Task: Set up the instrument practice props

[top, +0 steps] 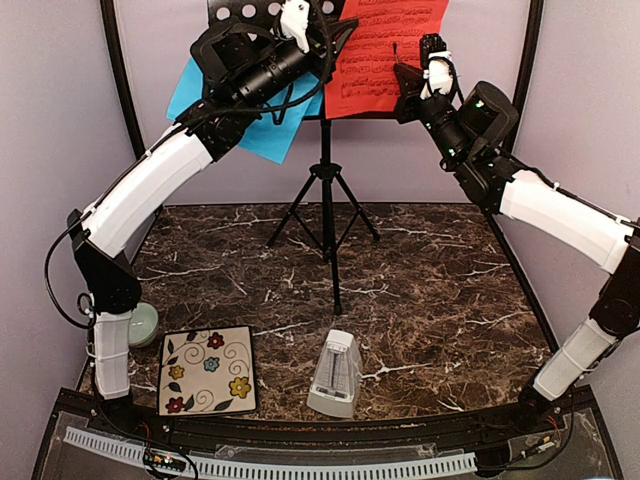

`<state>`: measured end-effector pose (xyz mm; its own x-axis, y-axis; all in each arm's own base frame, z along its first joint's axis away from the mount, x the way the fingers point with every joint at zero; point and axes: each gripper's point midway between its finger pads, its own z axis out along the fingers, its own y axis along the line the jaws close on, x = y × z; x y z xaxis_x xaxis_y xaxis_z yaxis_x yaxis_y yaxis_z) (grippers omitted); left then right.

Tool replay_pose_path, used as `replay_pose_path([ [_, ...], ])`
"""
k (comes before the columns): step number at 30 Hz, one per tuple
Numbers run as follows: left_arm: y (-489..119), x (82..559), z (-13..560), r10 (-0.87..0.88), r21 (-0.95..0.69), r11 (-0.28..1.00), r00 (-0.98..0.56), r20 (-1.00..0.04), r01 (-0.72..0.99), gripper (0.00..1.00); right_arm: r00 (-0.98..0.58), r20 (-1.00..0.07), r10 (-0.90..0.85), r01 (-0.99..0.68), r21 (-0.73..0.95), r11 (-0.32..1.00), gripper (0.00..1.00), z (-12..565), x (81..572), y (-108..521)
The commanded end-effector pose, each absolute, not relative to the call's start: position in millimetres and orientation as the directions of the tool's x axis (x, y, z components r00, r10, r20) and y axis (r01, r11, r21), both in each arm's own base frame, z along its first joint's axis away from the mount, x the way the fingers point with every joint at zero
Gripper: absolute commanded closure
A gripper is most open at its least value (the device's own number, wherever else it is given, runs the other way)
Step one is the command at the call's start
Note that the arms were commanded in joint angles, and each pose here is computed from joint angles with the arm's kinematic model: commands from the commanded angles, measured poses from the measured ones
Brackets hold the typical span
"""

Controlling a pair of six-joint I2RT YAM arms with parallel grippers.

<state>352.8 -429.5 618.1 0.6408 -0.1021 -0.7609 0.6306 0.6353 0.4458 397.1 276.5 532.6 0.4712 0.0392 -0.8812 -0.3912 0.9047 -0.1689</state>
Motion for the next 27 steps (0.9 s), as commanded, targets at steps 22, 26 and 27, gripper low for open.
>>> replay_pose_path([
  [22, -402, 338, 656, -0.172, 0.395, 0.681, 0.660, -0.731, 0.616, 0.57, 0.479, -0.876, 0.066, -0.397, -0.149, 0.906, 0.59, 539, 393, 272],
  [26, -394, 327, 665, -0.192, 0.389, 0.685, 0.668, -0.719, 0.616, 0.45, 0.479, -0.875, 0.069, -0.397, -0.146, 0.906, 0.56, 540, 391, 270],
  [27, -393, 325, 665, -0.194, 0.388, 0.684, 0.667, -0.719, 0.617, 0.41, 0.479, -0.875, 0.071, -0.397, -0.144, 0.906, 0.55, 540, 391, 270],
])
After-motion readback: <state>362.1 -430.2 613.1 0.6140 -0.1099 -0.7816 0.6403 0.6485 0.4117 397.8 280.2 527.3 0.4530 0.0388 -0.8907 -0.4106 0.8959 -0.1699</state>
